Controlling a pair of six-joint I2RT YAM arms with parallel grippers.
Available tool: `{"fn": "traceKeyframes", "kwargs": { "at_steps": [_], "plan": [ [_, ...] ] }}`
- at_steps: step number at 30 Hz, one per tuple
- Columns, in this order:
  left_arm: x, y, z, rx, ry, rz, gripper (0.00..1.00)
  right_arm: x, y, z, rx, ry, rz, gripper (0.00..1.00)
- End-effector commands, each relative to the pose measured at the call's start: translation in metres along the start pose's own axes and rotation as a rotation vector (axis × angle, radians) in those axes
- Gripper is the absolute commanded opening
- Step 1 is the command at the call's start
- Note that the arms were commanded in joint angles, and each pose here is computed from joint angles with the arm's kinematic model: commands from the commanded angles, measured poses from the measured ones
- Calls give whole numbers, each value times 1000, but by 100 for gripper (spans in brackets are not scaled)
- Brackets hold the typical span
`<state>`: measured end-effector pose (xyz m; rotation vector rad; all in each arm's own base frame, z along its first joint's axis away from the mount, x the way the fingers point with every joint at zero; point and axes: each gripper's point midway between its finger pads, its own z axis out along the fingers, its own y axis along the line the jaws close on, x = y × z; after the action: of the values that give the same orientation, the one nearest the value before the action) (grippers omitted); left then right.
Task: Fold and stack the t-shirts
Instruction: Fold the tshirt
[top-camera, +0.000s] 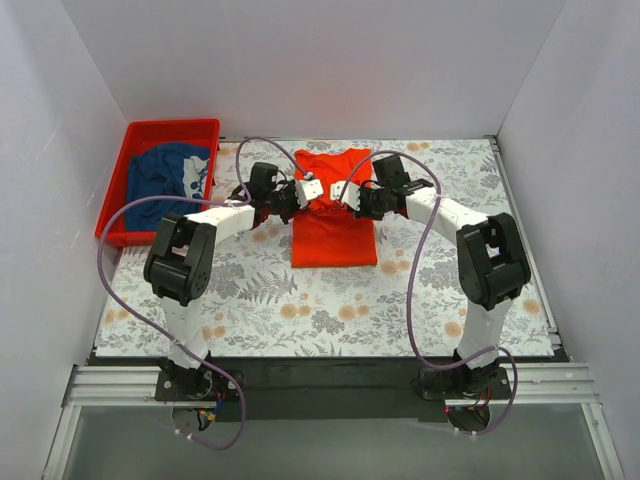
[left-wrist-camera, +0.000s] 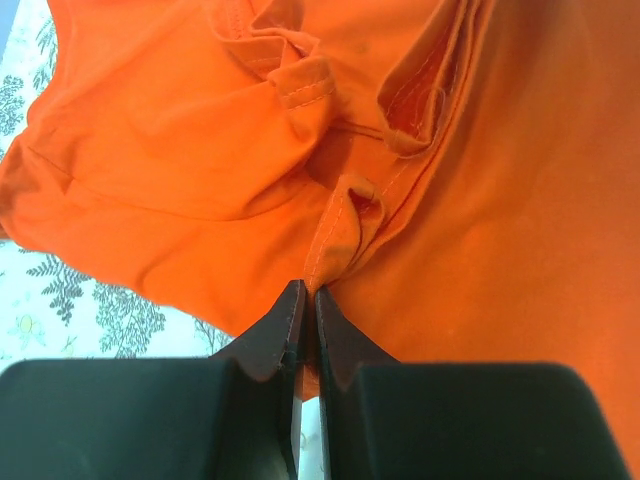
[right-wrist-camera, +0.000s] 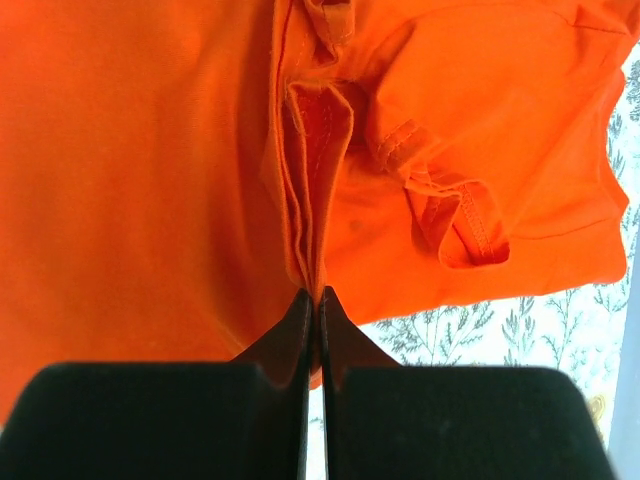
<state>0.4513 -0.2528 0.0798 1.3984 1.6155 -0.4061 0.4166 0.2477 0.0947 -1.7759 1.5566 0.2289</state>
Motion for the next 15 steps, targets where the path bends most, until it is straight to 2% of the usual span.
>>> {"fn": "traceKeyframes", "kwargs": {
  "at_steps": [1, 7, 9, 10, 11, 12, 13, 14, 15],
  "plan": [
    [-13, 17, 7, -18, -48, 56, 0, -2, -23, 11, 33, -32, -36, 1],
    [2, 19, 16, -34, -25, 53, 3, 7, -24, 26, 28, -24, -25, 1],
    [2, 24, 15, -56, -17, 45, 16, 8, -29, 25, 46, -11, -10, 20],
    [0, 27, 13, -67, -16, 40, 19, 4, -36, 21, 66, -12, -7, 27],
    [-3, 29, 10, -77, -18, 35, 22, 3, -42, 16, 84, -6, -4, 38],
    [-7, 33, 5, -91, -24, 24, 28, 0, -46, 11, 101, -8, 11, 45],
    [-16, 34, -4, -96, -29, -7, 30, -7, -51, -1, 126, -16, 8, 55],
    [-22, 33, -11, -91, -37, -18, 33, -8, -51, -9, 135, -11, 12, 61],
    [-26, 31, -19, -86, -45, -26, 39, -10, -49, -16, 137, -11, 3, 61]
  ]
}}
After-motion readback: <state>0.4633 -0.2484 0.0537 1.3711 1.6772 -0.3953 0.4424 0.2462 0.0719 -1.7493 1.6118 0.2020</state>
